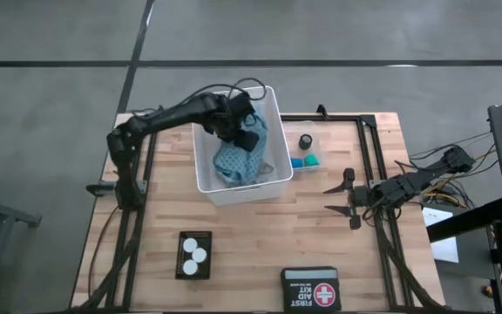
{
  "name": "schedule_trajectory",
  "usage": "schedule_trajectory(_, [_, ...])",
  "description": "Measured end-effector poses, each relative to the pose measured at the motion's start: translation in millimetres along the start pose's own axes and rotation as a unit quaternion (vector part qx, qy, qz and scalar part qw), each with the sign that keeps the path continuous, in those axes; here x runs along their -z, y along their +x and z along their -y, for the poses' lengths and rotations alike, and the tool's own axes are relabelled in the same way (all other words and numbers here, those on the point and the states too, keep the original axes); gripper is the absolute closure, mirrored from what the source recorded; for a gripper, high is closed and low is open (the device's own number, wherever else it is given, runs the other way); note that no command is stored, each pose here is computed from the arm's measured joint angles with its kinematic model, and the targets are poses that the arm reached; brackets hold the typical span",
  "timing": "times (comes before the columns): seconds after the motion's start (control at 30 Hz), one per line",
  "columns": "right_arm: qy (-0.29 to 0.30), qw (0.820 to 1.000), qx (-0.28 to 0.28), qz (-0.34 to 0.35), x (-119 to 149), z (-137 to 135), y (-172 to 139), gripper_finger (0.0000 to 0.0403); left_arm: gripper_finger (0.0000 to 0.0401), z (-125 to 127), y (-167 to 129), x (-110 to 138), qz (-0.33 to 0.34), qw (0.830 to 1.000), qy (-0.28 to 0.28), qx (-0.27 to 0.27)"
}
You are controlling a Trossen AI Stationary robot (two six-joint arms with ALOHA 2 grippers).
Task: Pick & place medical supplies in basket/bin
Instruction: Put the blue patient gown into the white bin
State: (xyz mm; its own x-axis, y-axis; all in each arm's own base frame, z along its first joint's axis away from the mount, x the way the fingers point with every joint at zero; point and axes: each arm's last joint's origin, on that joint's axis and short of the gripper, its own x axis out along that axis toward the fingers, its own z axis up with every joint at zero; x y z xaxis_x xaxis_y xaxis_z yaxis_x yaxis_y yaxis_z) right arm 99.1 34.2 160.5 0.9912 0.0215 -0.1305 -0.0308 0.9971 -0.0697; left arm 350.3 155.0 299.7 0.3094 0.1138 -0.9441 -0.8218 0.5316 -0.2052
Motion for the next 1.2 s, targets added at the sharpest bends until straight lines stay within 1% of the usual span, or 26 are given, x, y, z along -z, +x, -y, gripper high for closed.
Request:
schedule_trajectory(0.23, [0.000, 1.000, 0.000, 0.000, 0, 0, 0, 0.0197, 0.0267, -6, 45, 0, -0.082, 0.996, -0.008, -0.013])
schedule_trajectory(0.3, [0.000, 1.000, 0.000, 0.000, 0, 0, 0, 0.0197, 0.0267, -9, 53, -1, -0.106, 0.994, -0.024, -0.012])
schedule_trajectory(0.37, [0.000, 1.000, 0.000, 0.000, 0, 0, 0, 0.0197, 0.0267, -13, 61, -2, -0.127, 0.990, -0.052, -0.015])
schedule_trajectory(0.47, [0.000, 1.000, 0.000, 0.000, 0, 0, 0, 0.0197, 0.0267, -18, 69, -4, -0.144, 0.985, -0.090, -0.017])
schedule_trajectory(0.57, [0.000, 1.000, 0.000, 0.000, 0, 0, 0, 0.0197, 0.0260, -19, 72, -6, -0.151, 0.983, -0.100, -0.006])
schedule_trajectory(0.67, [0.000, 1.000, 0.000, 0.000, 0, 0, 0, 0.0197, 0.0241, -18, 73, -7, -0.151, 0.983, -0.103, 0.004])
schedule_trajectory(0.77, [0.000, 1.000, 0.000, 0.000, 0, 0, 0, 0.0197, 0.0212, -19, 73, -8, -0.149, 0.983, -0.105, 0.005])
schedule_trajectory(0.9, [0.000, 1.000, 0.000, 0.000, 0, 0, 0, 0.0197, 0.0169, -21, 73, -9, -0.150, 0.980, -0.129, 0.003])
schedule_trajectory(1.0, [0.000, 1.000, 0.000, 0.000, 0, 0, 0, 0.0197, 0.0140, -21, 72, -9, -0.149, 0.980, -0.133, 0.003])
schedule_trajectory(1.2, [0.000, 1.000, 0.000, 0.000, 0, 0, 0, 0.0197, 0.0094, -21, 72, -9, -0.150, 0.979, -0.142, 0.003])
